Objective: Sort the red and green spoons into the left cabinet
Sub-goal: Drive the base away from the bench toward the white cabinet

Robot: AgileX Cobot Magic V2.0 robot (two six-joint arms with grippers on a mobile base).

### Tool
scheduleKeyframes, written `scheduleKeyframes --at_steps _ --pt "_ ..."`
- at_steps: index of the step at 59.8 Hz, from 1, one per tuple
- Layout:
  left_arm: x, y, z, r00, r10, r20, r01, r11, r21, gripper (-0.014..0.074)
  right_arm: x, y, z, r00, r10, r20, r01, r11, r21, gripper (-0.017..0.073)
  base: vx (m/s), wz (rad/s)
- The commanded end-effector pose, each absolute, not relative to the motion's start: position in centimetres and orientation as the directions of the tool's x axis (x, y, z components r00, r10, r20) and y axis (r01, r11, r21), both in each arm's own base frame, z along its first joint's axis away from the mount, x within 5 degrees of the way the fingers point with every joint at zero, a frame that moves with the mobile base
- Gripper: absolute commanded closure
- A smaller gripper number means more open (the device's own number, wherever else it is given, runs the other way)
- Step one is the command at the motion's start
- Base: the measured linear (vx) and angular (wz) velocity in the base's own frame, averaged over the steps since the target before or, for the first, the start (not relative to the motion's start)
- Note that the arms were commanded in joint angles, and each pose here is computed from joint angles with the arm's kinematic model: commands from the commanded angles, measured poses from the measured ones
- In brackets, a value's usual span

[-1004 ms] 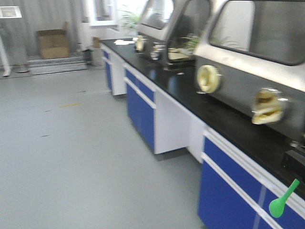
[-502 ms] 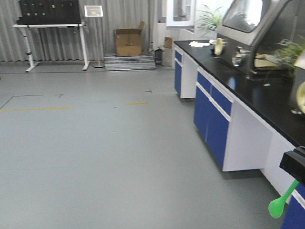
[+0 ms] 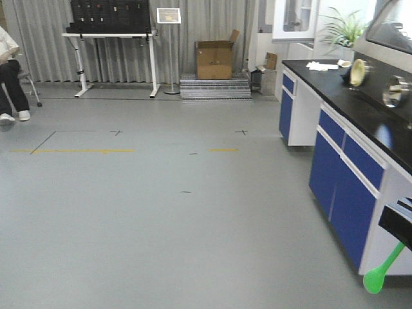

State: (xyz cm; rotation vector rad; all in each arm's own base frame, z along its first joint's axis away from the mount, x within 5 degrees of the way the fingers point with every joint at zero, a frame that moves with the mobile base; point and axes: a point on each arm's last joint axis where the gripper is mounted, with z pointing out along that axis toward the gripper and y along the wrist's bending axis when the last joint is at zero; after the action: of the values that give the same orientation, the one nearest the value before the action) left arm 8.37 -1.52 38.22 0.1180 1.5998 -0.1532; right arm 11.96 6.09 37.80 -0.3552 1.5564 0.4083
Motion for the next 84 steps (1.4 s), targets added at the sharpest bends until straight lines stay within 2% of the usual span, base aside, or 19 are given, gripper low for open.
scheduleKeyframes --at_steps 1,37,84 --pt "8.29 -1.43 39.72 0.053 -0.058 -0.997 0.165 0.985 -0.049 0.0597 11.87 5.77 39.47 0.069 0.077 -0.995 -0.446 0.894 0.038 0.0562 0.52 0.2" --pt "8.29 -1.43 39.72 0.053 -0.058 -0.997 0.165 0.985 -0.049 0.0597 11.87 5.76 39.5 0.072 0.078 -0.994 -0.445 0.895 0.038 0.0562 0.58 0.12" --pt "8.31 -1.43 39.71 0.052 -0.058 -0.997 0.165 0.985 -0.049 0.0597 11.87 5.77 39.46 0.069 0.077 -0.995 -0.446 0.894 0.038 0.0562 0.63 -0.11"
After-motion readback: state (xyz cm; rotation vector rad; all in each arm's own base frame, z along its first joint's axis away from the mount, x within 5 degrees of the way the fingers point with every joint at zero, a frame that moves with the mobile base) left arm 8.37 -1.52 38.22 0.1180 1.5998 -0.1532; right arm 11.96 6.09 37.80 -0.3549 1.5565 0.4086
